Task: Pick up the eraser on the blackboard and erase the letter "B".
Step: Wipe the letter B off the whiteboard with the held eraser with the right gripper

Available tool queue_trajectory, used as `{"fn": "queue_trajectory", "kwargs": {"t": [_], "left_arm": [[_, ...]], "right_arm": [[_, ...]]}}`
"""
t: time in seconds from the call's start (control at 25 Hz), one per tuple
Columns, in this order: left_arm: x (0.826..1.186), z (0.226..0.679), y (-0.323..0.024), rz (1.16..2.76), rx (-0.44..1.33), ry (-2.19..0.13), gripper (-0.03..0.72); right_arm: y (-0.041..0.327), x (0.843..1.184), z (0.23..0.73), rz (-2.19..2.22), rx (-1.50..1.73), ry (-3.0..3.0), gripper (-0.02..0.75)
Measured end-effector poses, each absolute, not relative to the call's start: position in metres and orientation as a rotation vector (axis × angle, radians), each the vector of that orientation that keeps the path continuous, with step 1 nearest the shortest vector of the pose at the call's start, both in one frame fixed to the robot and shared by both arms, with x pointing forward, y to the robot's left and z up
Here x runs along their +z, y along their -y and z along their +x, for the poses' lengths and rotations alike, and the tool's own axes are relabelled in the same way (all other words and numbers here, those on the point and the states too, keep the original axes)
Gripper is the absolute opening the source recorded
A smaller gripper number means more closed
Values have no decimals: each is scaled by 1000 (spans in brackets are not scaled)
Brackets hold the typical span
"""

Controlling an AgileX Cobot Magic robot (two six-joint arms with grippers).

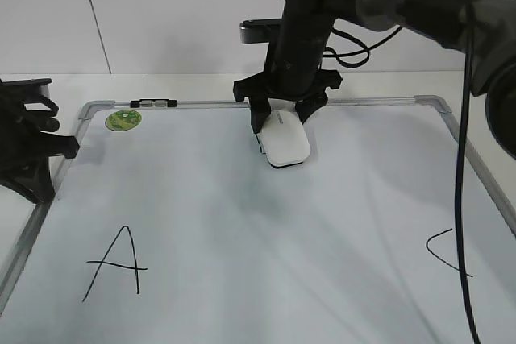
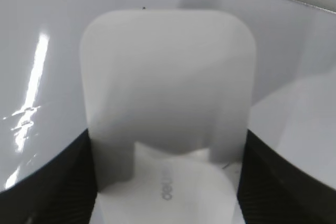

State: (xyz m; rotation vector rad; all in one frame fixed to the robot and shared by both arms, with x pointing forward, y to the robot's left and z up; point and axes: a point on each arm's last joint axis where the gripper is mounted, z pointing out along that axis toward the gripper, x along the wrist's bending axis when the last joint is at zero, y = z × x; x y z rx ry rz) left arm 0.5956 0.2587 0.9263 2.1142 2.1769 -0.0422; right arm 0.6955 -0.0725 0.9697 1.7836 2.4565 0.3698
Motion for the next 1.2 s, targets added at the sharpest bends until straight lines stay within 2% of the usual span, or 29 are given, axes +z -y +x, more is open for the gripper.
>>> {"fn": "queue_trajectory", "kwargs": {"t": [1.0, 1.2], "left_arm": [[926, 595, -259, 2115, -44, -2178, 37], [926, 595, -259, 2115, -44, -2178, 37]], "right_arm": [[74, 970, 701, 1739, 394, -2413, 545], [73, 963, 704, 1733, 397, -2408, 577]]}}
